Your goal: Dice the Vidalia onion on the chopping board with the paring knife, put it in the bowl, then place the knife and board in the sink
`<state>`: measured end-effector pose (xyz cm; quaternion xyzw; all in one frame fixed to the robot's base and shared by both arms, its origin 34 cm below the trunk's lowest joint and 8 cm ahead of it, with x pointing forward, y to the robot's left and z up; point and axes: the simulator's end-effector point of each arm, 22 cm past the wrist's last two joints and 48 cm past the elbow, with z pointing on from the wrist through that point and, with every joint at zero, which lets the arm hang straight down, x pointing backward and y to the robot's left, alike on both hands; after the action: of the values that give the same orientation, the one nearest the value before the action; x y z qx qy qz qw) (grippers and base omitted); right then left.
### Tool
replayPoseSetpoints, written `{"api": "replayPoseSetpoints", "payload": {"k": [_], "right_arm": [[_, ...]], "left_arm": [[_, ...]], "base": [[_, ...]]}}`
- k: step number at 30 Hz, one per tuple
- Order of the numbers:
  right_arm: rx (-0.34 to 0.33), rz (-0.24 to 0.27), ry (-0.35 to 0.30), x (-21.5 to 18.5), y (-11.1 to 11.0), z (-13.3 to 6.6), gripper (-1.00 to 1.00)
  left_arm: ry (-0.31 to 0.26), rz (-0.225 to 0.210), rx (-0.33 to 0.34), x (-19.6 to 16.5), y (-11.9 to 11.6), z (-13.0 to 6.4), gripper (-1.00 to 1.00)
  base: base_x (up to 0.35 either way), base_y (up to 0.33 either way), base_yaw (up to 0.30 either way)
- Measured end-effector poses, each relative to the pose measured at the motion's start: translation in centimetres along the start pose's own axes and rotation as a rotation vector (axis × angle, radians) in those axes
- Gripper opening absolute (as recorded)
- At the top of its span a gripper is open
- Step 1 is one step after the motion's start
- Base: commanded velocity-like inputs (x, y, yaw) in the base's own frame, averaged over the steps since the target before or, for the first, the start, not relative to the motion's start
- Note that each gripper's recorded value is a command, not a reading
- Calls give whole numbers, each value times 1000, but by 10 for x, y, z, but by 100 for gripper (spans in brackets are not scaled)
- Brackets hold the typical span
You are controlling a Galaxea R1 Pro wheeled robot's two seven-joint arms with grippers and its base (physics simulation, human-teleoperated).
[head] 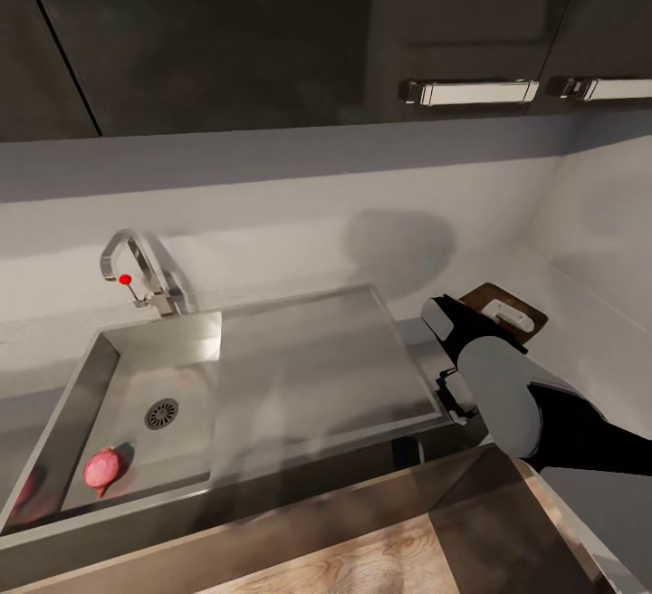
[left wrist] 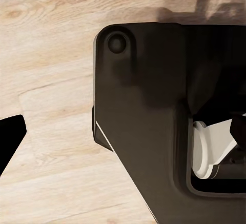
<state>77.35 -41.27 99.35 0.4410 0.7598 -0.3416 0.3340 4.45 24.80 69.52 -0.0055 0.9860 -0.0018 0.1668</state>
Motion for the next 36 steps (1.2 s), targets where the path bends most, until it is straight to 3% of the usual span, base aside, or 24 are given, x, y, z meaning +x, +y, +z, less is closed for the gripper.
{"api": "replayPoseSetpoints", "payload": {"k": [36], "right_arm": [[3, -5, 3, 4, 1, 3, 100]], "left_arm": [[7, 0, 0, 2, 0, -1, 100]], "base": [[0, 0, 0]]}}
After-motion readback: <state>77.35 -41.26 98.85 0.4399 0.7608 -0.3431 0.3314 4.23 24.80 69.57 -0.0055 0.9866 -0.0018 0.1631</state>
